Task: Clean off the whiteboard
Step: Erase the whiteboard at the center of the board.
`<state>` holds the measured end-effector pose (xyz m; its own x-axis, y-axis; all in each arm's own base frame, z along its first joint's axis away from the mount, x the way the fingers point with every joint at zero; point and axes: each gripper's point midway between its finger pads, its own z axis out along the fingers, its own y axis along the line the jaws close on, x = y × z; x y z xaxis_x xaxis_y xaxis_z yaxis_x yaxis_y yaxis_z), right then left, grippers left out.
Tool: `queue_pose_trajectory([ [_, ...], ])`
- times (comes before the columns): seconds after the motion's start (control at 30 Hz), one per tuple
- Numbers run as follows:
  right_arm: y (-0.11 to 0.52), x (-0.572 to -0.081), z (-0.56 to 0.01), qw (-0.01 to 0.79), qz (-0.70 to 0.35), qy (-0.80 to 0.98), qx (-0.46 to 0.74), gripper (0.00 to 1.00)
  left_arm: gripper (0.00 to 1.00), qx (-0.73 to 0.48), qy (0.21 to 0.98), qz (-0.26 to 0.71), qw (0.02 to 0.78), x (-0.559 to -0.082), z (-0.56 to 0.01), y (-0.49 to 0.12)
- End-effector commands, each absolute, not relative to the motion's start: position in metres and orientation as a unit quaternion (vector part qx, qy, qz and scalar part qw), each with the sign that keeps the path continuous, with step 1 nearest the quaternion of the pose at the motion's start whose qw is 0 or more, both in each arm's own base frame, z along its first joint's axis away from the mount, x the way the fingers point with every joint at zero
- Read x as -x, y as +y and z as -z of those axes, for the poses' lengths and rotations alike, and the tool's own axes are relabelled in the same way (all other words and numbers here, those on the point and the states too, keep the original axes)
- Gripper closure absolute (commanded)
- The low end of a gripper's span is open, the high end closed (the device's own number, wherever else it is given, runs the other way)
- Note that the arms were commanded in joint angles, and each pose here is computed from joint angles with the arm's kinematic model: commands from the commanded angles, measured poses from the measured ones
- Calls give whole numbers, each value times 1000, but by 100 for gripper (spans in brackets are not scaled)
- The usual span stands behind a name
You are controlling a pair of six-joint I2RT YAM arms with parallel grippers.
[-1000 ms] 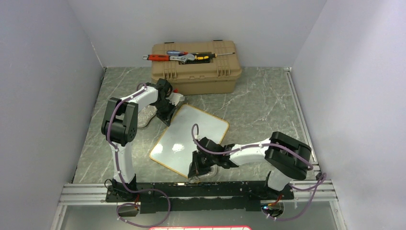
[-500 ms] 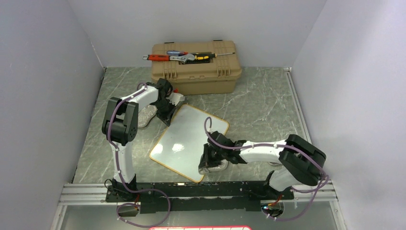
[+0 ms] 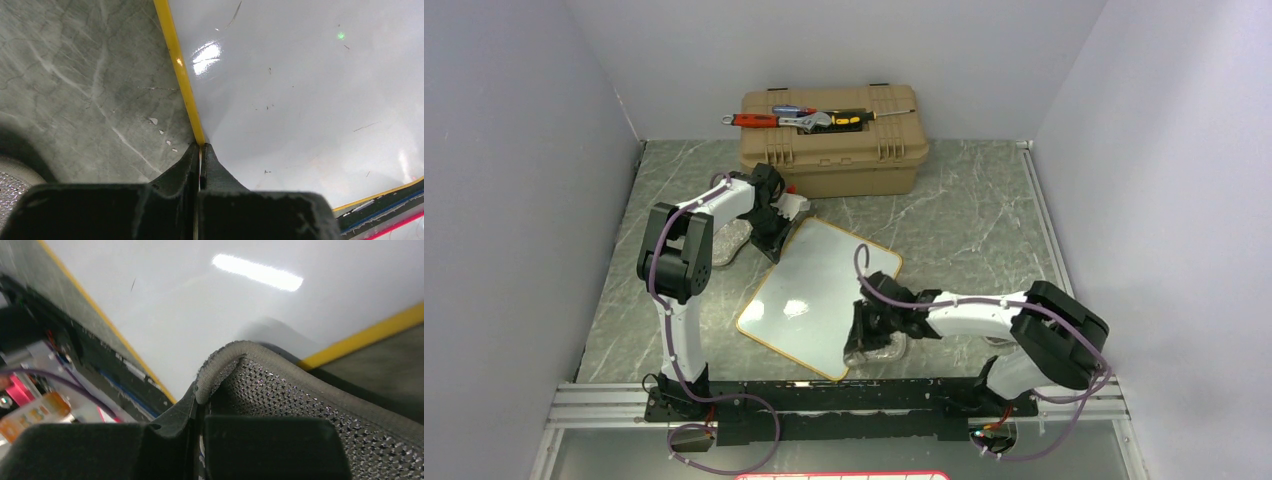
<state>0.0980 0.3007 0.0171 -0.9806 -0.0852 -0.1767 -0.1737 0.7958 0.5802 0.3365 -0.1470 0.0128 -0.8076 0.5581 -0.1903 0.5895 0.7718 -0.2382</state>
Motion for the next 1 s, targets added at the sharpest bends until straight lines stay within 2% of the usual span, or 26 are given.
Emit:
queue_pose_trajectory([
  [0.0,212,-132,26,89,-152,984,25,100,97,-327,928,169,-53,-281,38,-157],
  [0.17,232,-154,18,102,-184,977,13,100,97,-325,928,172,-52,-282,37,-159],
  [0.47,344,-79,24,24,-267,957,113,100,97,-328,927,175,-56,-277,36,-158],
  [0.57,329,-92,33,32,-244,965,94,100,97,-330,926,175,-56,-276,36,-157],
  [0.7,264,-144,36,84,-207,975,-3,100,97,-331,926,175,-52,-278,33,-156],
  [0.77,247,-151,33,103,-198,975,-17,100,97,-330,926,176,-53,-278,33,-156],
  [0.87,259,-136,33,90,-191,977,14,100,97,-331,925,177,-54,-276,35,-156],
  [0.97,301,-116,40,59,-200,977,54,100,97,-330,925,179,-55,-276,36,-157],
])
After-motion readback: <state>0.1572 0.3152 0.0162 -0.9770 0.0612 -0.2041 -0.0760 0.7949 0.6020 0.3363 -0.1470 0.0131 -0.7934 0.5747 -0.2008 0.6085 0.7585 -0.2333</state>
